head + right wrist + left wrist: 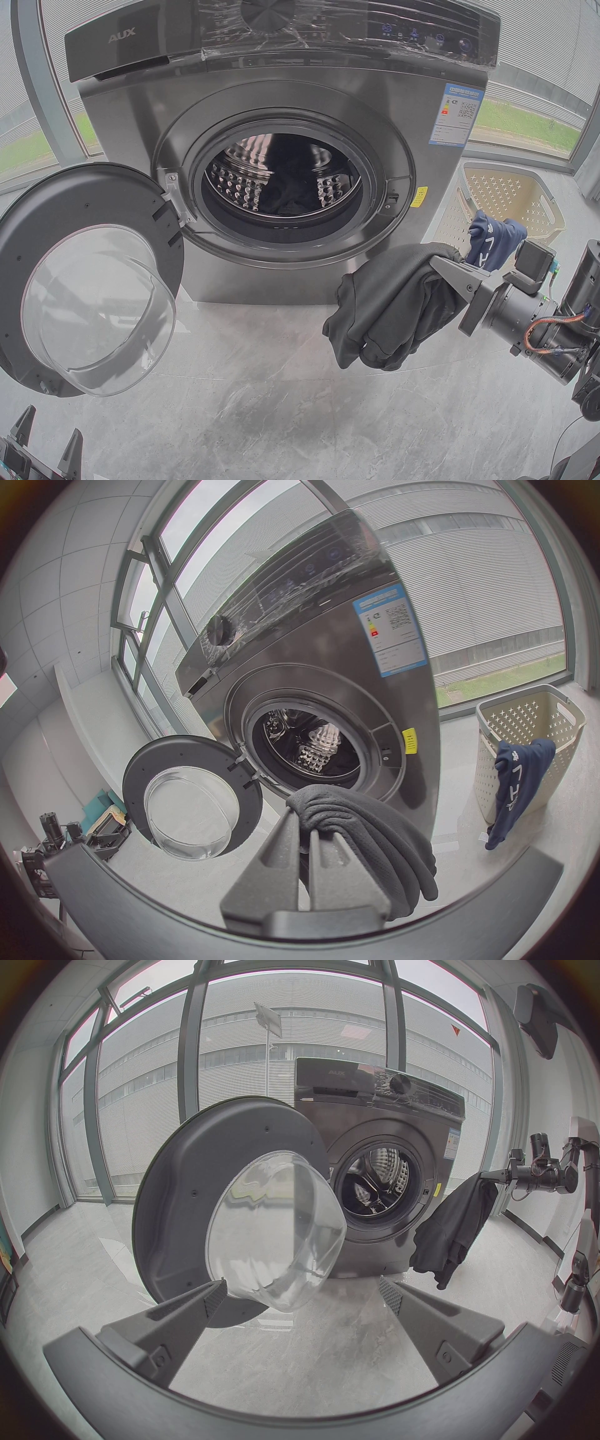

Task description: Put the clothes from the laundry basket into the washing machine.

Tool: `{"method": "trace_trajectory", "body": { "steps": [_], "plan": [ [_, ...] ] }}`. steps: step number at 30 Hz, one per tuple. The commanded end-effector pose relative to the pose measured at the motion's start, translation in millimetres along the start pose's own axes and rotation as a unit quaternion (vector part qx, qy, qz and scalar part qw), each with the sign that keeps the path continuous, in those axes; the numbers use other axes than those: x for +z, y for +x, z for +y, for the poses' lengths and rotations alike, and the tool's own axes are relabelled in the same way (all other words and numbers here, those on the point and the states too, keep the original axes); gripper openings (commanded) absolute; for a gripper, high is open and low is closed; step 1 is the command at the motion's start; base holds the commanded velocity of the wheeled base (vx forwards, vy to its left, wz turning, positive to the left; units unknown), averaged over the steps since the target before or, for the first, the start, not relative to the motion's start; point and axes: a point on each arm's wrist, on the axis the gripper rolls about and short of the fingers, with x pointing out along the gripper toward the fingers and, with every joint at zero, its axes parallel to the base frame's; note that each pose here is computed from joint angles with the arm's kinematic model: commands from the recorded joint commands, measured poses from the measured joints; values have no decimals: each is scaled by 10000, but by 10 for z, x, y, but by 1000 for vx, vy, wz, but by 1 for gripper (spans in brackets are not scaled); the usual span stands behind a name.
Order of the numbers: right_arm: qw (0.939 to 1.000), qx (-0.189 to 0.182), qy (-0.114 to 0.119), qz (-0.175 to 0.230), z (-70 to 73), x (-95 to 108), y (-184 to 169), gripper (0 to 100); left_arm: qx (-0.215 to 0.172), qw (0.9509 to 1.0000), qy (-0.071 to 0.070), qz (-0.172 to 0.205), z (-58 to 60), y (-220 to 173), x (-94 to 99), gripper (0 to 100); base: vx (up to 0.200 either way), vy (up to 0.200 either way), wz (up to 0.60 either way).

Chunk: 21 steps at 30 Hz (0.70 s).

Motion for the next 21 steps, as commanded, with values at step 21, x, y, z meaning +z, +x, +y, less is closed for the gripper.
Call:
{"method": "trace_trajectory", "body": {
  "steps": [21],
  "plan": [
    [10000, 4, 18, 56, 1, -28, -4, 0, 1, 10000, -9, 9, 1, 2, -28, 100, 0, -57, 0]
  ]
}}
